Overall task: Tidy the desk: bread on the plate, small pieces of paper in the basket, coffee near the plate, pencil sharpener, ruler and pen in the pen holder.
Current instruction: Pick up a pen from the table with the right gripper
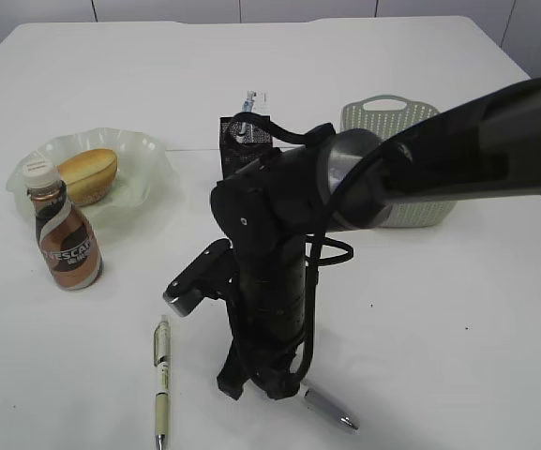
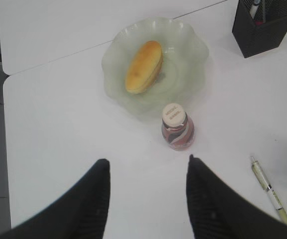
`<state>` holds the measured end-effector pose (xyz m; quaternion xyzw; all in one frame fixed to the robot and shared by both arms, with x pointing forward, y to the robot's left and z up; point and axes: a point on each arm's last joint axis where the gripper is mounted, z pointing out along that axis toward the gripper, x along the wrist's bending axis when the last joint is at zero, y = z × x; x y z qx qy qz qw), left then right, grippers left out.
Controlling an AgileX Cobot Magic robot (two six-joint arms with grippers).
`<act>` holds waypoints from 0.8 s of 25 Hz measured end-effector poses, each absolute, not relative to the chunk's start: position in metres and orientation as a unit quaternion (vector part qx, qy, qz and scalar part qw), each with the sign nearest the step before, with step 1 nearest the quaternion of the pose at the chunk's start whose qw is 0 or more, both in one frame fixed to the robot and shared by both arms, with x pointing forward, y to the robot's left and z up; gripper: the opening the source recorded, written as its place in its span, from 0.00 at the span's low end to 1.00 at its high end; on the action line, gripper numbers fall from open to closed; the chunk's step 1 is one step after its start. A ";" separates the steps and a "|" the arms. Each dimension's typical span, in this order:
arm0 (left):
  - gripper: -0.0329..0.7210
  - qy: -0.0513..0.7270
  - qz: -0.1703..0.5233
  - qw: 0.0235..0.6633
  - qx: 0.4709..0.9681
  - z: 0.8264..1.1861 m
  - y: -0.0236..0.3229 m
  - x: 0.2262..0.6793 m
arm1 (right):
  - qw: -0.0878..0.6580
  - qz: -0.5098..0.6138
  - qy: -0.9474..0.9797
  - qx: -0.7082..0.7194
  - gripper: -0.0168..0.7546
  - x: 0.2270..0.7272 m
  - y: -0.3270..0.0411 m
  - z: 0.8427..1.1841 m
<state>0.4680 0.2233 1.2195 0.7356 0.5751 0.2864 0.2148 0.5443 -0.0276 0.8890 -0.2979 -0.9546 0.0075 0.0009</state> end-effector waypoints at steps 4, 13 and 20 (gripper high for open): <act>0.53 0.575 0.286 0.215 0.736 1.220 0.223 0.468 | 0.007 0.024 -0.940 -0.341 0.14 0.549 -0.024 0.893; 0.53 0.575 0.286 0.215 0.736 1.219 0.223 0.468 | -0.002 0.005 -0.918 -0.397 0.14 0.556 -0.017 0.914; 0.53 0.575 0.286 0.215 0.736 1.219 0.223 0.468 | -0.048 -0.109 -0.909 -0.400 0.14 0.542 -0.029 0.957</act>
